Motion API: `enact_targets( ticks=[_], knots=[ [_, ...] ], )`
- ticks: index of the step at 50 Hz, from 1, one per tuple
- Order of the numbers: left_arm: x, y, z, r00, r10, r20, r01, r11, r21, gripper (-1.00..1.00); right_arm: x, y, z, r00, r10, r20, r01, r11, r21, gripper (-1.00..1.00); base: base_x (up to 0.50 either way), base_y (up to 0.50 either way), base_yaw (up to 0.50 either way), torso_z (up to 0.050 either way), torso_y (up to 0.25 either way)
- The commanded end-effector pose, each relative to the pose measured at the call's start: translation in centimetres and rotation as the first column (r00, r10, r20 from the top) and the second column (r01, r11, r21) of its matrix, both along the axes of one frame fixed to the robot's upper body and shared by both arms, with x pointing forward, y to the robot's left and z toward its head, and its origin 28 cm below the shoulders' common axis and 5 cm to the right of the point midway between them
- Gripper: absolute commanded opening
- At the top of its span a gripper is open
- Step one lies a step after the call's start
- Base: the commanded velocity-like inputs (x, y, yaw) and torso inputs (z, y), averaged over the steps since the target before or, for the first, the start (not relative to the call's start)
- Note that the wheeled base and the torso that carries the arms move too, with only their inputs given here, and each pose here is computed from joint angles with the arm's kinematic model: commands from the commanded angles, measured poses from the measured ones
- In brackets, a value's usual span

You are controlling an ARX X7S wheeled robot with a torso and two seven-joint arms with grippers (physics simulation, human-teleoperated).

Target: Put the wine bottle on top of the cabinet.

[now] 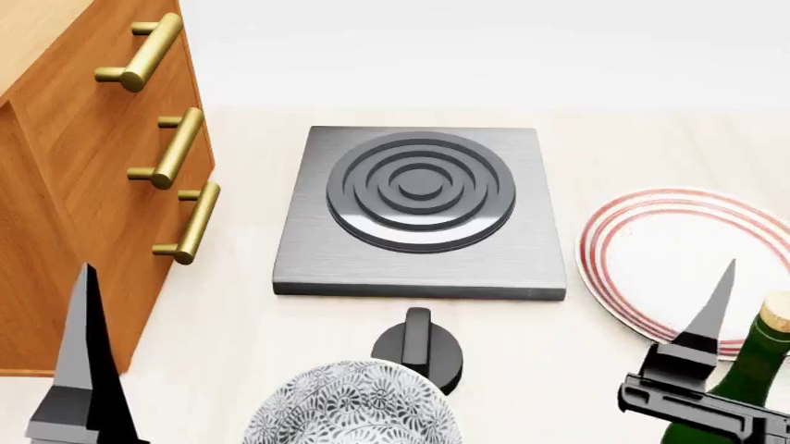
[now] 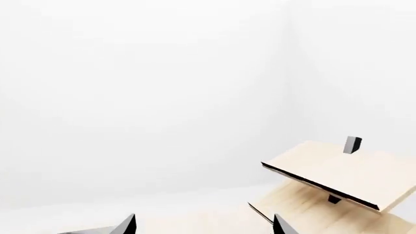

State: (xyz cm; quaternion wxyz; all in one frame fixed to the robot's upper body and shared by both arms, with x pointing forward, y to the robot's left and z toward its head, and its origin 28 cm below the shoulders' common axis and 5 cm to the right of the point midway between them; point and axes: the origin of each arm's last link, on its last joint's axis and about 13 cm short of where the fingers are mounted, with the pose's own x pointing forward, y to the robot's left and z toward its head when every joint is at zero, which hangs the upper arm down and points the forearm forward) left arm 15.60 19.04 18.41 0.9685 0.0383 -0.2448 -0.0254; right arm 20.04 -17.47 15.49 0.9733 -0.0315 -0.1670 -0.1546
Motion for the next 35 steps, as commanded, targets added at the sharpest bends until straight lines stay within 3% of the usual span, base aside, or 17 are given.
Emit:
enact_targets(
  ticks=[1,23,35],
  knots=[
    [0.0,0.1,0.1,1.0,0.004,0.003,-0.004,1.0,-0.003,1.0,0.3,-0.5,-2.3,0.998,-0.022,-0.06,0.023,1.0,0.02,1.0,0.0,0.0,0.0,0.0,0.0],
    [-0.1,0.1,0.2,1.0,0.005,0.005,-0.005,1.0,-0.003,1.0,1.4,-1.2,-5.0,0.986,-0.03,-0.166,0.036,0.999,0.035,1.0,0.0,0.0,0.0,0.0,0.0],
    [-0.1,0.2,0.1,1.0,0.008,0.005,-0.008,1.0,-0.001,1.0,1.6,-1.5,-4.8,0.976,-0.02,-0.216,0.032,0.998,0.05,1.0,0.0,0.0,0.0,0.0,0.0]
  ],
)
